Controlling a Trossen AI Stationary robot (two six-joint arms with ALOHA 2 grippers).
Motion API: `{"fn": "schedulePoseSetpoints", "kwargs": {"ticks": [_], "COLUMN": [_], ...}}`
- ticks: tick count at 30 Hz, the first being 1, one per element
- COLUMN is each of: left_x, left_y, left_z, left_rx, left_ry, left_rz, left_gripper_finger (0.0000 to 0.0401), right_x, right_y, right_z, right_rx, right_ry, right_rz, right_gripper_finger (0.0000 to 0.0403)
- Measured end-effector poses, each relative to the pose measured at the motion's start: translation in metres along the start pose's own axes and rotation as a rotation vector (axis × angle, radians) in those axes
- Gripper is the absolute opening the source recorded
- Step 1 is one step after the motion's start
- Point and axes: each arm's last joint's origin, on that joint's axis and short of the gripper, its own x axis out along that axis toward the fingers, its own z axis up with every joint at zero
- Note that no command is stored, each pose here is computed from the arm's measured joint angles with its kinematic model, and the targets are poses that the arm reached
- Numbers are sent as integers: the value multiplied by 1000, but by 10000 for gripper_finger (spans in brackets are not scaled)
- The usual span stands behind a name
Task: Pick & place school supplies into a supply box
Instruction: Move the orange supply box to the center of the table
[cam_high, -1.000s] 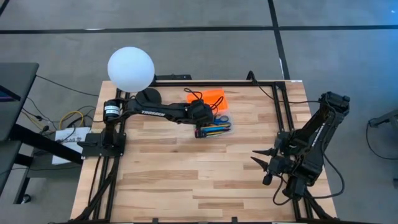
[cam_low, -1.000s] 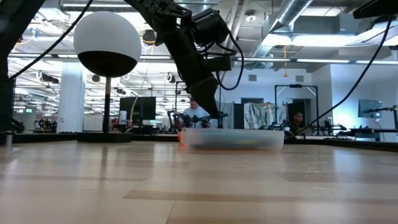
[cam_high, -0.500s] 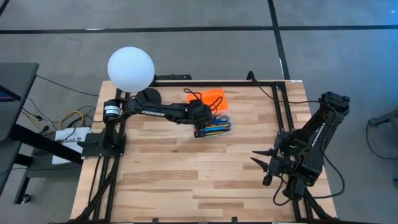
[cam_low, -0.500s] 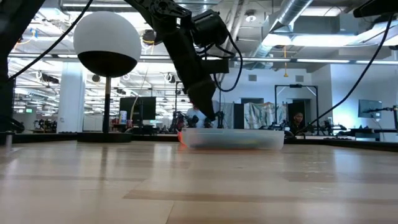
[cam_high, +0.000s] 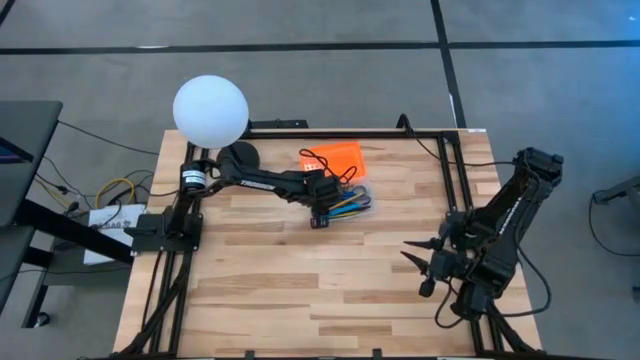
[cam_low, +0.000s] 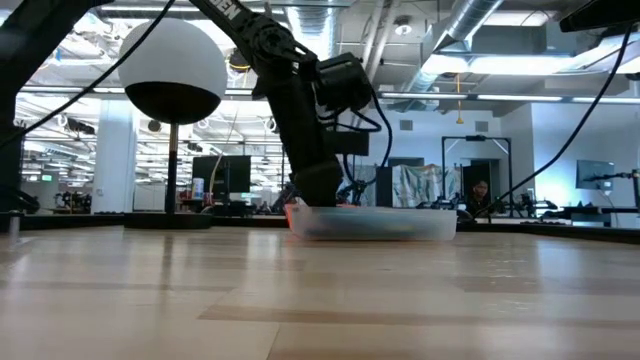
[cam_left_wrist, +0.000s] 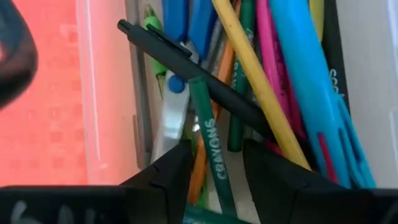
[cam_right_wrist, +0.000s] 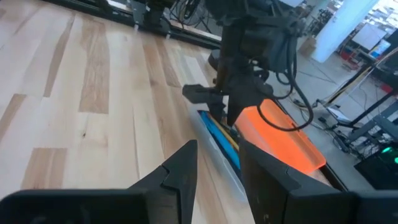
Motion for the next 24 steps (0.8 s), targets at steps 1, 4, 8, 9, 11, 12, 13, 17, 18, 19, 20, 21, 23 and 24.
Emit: {"fn": "schedulePoseSetpoints", "kwargs": {"ticks": [1,4,8,9,11,12,13,17,18,19,20,21,23,24], "left_x": [0,1,0,-1,-1,-2,-2,-4,-5,-6,-7,-8,-9,-10], "left_y": [0,-2,-7,-10,-15,-17,-20,-30,-33,-36,-39,-42,-48,-52], "left_z": [0,-1,0,0,0,1,1,0,0,-1,-1,-2,-3,-3], "left_rx": [1,-4,5,7,12,15,17,25,27,32,34,35,40,42], "left_ry": [4,5,5,5,5,6,7,18,23,29,35,40,52,56], "left_rz": [-6,-19,-24,-28,-34,-38,-40,-51,-54,-58,-61,-64,-68,-71], "left_gripper_finger": [138,138,137,137,137,137,137,137,137,137,137,137,137,137], "right_x": [1,3,6,7,7,8,9,11,11,12,12,12,12,12], "right_y": [0,-1,-2,-2,-2,-2,-3,-3,-3,-4,-4,-4,-4,-4], "right_z": [0,0,1,1,1,1,1,1,1,1,1,1,1,1], "right_rx": [3,7,11,12,13,14,16,20,21,21,22,22,22,22], "right_ry": [6,31,38,40,43,45,48,60,61,63,64,64,64,64], "right_rz": [1,4,-6,-9,-12,-15,-16,-21,-20,-22,-24,-24,-24,-24], "right_gripper_finger": [113,113,113,113,113,113,113,113,113,113,113,113,113,113]}}
